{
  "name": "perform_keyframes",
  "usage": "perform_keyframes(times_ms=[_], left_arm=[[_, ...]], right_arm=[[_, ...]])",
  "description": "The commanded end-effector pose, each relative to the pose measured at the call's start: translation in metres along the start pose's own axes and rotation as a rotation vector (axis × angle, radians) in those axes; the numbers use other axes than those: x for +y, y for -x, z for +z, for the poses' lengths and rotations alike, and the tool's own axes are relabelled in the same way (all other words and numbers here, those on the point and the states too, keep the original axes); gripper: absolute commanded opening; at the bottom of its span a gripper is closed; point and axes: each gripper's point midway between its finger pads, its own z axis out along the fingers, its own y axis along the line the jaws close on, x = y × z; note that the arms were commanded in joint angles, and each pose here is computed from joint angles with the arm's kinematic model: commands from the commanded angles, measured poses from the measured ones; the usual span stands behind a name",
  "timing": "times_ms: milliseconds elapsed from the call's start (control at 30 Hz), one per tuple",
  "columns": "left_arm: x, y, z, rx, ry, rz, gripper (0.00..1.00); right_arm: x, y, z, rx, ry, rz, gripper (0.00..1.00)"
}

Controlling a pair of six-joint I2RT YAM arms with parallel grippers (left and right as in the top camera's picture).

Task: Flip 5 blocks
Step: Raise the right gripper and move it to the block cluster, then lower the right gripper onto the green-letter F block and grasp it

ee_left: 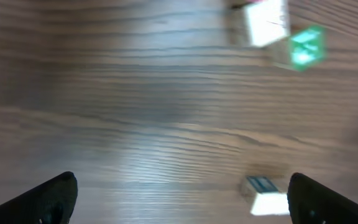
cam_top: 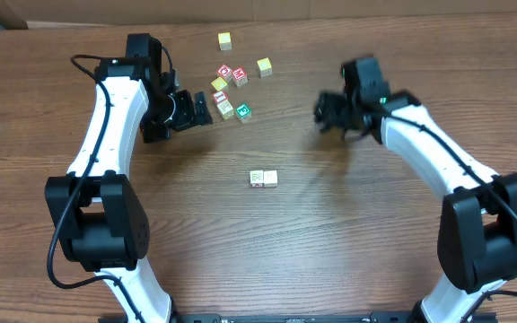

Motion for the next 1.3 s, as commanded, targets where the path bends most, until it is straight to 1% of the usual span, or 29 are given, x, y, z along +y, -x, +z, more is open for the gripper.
perform_keyframes(times_ms=[0, 33, 100, 233, 367, 467, 567, 600, 800, 900, 1000, 1133, 1267], left_arm=[[0.030, 0.014, -0.005, -0.065, 0.153, -0.124, 1.00], [0.034, 0.015, -0.006, -0.071, 0.167, -0.138, 1.00], [0.041, 0.017, -0.008, -0.081, 0.191, -0.155, 1.00], [0.061, 0.018, -0.011, -0.091, 0.235, -0.221, 1.00], [0.082, 0.017, -0.011, -0.087, 0.250, -0.301, 1.00], [0.090, 0.017, -0.011, -0.084, 0.238, -0.352, 1.00], [0.091, 0.018, -0.011, -0.084, 0.228, -0.359, 1.00], [0.091, 0.018, -0.011, -0.085, 0.227, -0.359, 1.00], [0.091, 0.018, -0.011, -0.085, 0.227, -0.359, 1.00], [0.091, 0.018, -0.011, -0.085, 0.227, -0.359, 1.00], [0.091, 0.018, -0.011, -0.085, 0.227, -0.359, 1.00], [0.091, 0.018, -0.011, -0.085, 0.227, -0.359, 1.00], [0.091, 0.018, -0.011, -0.085, 0.228, -0.359, 1.00]], right_arm=[[0.042, 0.036, -0.029, -0.121, 0.082, -0.100, 0.83], [0.052, 0.042, -0.031, -0.152, 0.100, -0.121, 0.85], [0.069, 0.046, -0.033, -0.192, 0.136, -0.158, 0.86], [0.093, 0.038, -0.022, -0.203, 0.170, -0.217, 0.86], [0.113, 0.017, 0.006, -0.178, 0.183, -0.301, 0.87], [0.117, 0.002, 0.038, -0.181, 0.129, -0.345, 0.89], [0.116, -0.006, 0.067, -0.206, 0.078, -0.362, 0.92], [0.119, -0.011, 0.083, -0.213, 0.084, -0.403, 0.93], [0.127, -0.024, 0.117, -0.242, 0.099, -0.534, 0.93], [0.125, -0.028, 0.126, -0.242, 0.099, -0.539, 0.92], [0.125, -0.029, 0.130, -0.240, 0.102, -0.540, 0.88], [0.125, -0.035, 0.135, -0.226, 0.118, -0.543, 0.87], [0.128, -0.044, 0.139, -0.193, 0.152, -0.549, 0.80]])
